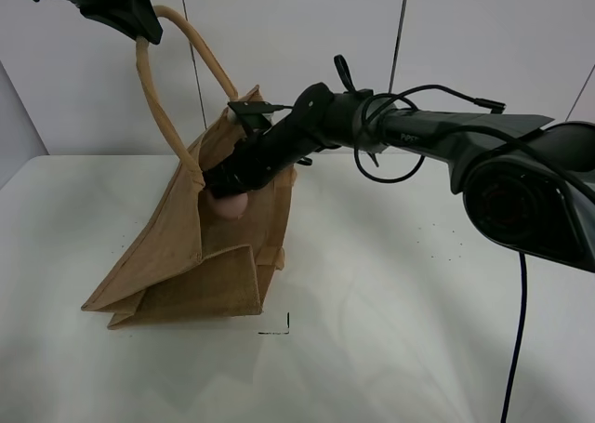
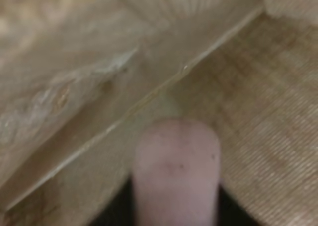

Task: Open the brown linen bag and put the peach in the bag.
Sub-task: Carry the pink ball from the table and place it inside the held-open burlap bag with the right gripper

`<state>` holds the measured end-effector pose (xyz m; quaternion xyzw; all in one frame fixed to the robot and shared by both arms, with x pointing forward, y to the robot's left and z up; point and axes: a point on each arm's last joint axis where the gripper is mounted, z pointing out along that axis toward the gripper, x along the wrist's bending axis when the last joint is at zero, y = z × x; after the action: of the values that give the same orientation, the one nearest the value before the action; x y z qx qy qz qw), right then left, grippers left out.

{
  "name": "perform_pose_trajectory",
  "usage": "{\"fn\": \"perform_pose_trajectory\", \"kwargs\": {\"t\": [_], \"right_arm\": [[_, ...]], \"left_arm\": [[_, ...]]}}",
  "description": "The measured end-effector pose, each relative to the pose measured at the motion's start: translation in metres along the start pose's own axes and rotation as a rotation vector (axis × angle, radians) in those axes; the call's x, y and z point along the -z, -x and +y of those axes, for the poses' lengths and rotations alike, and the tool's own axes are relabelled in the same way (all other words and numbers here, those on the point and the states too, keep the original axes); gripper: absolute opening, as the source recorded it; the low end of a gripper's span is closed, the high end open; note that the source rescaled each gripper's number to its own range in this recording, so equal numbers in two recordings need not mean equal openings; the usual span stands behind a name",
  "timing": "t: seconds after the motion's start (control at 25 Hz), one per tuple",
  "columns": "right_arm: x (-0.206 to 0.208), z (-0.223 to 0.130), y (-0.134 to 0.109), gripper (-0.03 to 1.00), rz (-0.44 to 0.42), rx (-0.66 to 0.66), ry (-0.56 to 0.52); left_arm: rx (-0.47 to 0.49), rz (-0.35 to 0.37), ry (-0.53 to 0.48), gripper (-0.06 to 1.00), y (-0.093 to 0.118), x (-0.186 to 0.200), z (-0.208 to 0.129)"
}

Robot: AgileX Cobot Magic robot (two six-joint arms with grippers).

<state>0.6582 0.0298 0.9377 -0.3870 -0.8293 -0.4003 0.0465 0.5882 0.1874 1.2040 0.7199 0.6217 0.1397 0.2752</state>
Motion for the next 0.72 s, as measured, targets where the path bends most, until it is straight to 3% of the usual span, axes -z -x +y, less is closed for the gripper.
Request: {"fn": "perform_pose_trajectory", "kwargs": {"t": [0.08,0.2,0.4,0.72], "right_arm": [[0.000,0.000,0.000,0.76,-0.002,0.004,-0.004],[0.001,-0.002,-0.001,0.95,0.002,0.012,-0.024],[0.018,0.001,-0.006,1.00,-0.043,0.019,-0.100],[0.079,0.007,-0.013,1.00,-0.276,-0.014,-0.280]], "left_arm": [[0.000,0.000,0.000,0.00,0.000,0.000,0.000],[0.000,0.000,0.000,0.00,0.000,0.000,0.000],[0.000,0.000,0.002,0.00,0.000,0.000,0.000],[0.000,0.000,0.002,0.00,0.000,0.000,0.000]]}}
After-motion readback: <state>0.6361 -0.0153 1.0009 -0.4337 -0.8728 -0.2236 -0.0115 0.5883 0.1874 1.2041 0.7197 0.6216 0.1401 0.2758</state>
